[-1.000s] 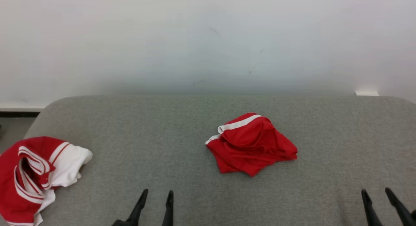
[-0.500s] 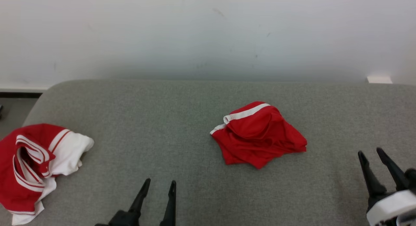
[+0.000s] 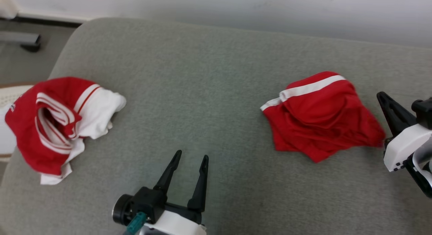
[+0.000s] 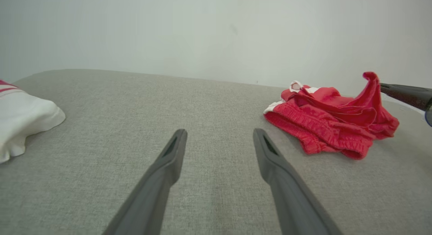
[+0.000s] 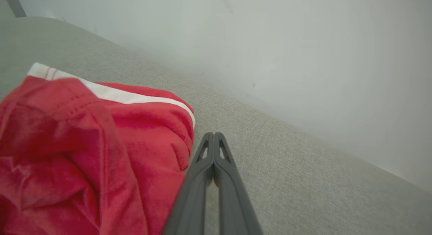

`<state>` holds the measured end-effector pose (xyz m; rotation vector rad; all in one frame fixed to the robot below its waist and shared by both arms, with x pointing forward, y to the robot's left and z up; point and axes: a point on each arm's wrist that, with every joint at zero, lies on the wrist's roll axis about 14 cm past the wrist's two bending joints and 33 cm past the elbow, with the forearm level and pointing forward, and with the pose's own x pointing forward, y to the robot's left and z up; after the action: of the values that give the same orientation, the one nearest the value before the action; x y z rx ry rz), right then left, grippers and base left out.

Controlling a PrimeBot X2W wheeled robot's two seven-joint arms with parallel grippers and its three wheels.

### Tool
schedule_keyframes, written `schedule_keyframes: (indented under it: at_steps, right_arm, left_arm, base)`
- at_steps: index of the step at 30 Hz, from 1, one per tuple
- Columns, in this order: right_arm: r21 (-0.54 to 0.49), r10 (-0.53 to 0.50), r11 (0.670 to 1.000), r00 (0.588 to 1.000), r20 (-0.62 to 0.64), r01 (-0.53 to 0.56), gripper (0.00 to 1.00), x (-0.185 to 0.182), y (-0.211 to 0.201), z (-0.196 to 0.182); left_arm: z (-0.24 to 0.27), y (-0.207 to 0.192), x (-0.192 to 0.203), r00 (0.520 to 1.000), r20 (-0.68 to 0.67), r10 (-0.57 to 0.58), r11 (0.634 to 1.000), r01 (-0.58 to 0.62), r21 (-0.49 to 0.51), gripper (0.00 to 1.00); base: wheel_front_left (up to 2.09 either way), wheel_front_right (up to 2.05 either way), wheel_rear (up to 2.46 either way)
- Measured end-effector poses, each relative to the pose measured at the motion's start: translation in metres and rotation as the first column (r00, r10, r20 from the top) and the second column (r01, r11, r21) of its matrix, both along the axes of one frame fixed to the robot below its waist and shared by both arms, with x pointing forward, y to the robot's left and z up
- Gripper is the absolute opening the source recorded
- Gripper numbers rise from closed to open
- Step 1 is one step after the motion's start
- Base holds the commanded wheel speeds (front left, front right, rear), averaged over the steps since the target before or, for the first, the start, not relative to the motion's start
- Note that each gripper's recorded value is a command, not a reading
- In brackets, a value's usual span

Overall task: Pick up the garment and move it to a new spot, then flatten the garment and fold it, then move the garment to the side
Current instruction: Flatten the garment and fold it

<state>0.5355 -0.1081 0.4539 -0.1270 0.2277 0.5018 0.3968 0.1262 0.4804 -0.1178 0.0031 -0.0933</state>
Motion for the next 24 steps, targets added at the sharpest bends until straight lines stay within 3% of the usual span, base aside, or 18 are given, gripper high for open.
schedule_keyframes:
  at_steps: [8,24]
  right_arm:
    - [0.046,0.145,0.989,0.988,-0.058,-0.143,0.00,-0.007,0.057,-0.036]
    - [0.102,0.330,0.943,0.931,-0.156,-0.317,0.00,-0.088,0.115,-0.057]
  left_arm:
    - [-0.013,0.027,-0.005,0.994,-0.046,0.097,0.995,-0.096,0.013,1.00]
    - [-0.004,0.014,-0.005,0.998,-0.019,0.064,0.998,-0.064,-0.006,1.00]
  base:
    - [0.00,0.00,0.00]
    - [0.00,0.00,0.00]
